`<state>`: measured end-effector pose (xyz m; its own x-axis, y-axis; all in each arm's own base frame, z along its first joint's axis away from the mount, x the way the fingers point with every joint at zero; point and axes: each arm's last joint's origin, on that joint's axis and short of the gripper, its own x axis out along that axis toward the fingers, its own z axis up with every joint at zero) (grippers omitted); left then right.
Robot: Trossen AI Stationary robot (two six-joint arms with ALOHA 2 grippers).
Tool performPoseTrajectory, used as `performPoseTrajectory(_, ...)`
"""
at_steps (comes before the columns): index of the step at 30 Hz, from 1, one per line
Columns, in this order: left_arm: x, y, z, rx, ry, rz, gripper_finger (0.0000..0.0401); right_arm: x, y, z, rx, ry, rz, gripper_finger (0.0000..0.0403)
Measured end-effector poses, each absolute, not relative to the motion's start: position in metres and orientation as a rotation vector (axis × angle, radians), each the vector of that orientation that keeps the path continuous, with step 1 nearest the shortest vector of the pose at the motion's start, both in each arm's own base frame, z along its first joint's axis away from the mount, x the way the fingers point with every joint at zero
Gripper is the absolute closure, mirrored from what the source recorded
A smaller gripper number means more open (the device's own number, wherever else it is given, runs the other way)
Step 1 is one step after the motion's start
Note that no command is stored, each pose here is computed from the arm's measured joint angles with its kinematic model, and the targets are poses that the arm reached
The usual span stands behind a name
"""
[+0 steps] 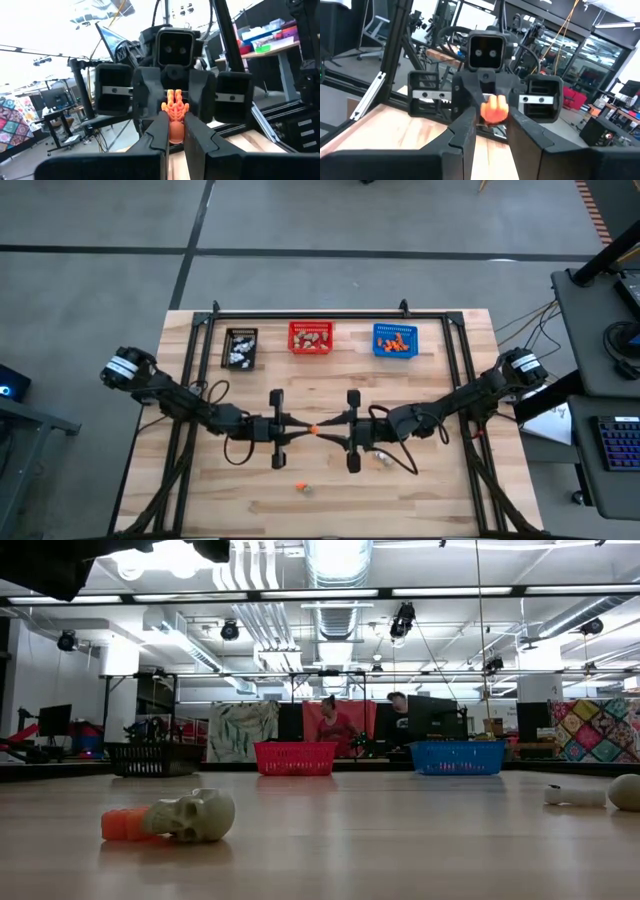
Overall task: Sort Halloween decoration
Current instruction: Put the orange skeleton toy into the blue bin
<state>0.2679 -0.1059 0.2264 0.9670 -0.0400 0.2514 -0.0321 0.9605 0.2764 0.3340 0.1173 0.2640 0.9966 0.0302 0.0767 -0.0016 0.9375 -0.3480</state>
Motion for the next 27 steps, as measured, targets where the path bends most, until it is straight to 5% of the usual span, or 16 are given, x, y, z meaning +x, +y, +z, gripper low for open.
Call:
performPoseTrajectory(19, 0.27, -0.101, 0.227, 0.265, -0.257, 0.013, 0.0392, 0.34, 0.102, 0.269, -0.354, -0.126, 0.069, 0.0306)
performPoseTrajectory(27, 0.27, -0.101, 0.227, 0.262, -0.257, 0.012, 0.0392, 0.341, 0.101, 0.269, -0.348, -0.128, 0.074, 0.0376)
